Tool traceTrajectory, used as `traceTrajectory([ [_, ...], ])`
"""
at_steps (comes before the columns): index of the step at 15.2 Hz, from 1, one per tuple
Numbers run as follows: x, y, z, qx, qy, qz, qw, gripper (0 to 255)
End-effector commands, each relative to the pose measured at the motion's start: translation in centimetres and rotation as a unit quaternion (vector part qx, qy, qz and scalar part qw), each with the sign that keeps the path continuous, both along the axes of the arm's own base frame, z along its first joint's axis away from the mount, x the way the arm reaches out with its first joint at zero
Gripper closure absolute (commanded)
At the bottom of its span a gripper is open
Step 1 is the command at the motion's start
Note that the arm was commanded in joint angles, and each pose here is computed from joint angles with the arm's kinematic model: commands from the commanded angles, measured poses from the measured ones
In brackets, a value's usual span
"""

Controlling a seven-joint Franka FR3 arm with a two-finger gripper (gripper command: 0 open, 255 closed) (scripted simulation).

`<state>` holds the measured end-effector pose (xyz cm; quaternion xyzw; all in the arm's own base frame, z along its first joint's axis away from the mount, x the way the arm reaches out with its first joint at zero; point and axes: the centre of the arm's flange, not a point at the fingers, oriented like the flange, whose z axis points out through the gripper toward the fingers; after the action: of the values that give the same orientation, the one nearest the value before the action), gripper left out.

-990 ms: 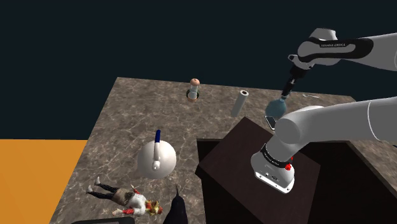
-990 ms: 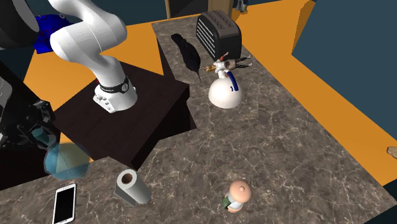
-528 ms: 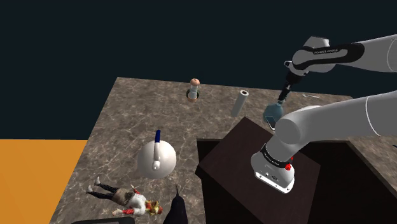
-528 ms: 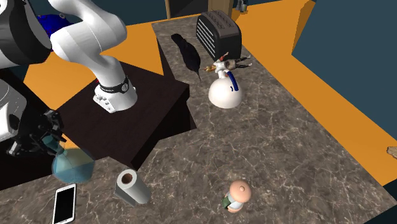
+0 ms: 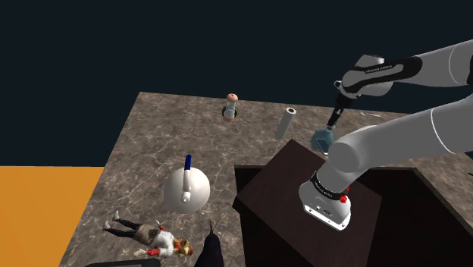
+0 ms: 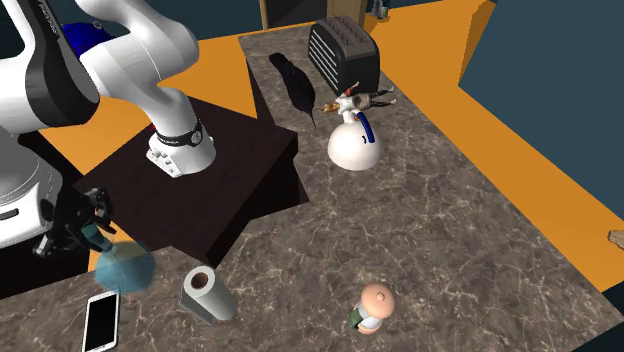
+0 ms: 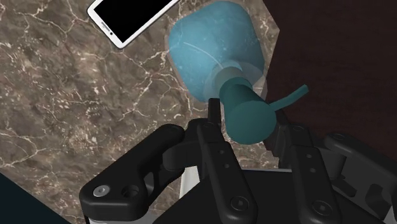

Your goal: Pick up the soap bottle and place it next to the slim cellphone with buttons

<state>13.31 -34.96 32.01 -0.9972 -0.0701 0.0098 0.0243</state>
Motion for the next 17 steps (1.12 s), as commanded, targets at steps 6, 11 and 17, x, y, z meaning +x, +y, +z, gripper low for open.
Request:
traceTrajectory([
  [6,0.0,0.0,-3.6,0.000,0.000,0.000,1.0000,255],
  [11,0.0,0.0,-4.4,0.000,0.000,0.000,1.0000,255],
  [17,0.0,0.0,-4.4,0.000,0.000,0.000,1.0000,0],
])
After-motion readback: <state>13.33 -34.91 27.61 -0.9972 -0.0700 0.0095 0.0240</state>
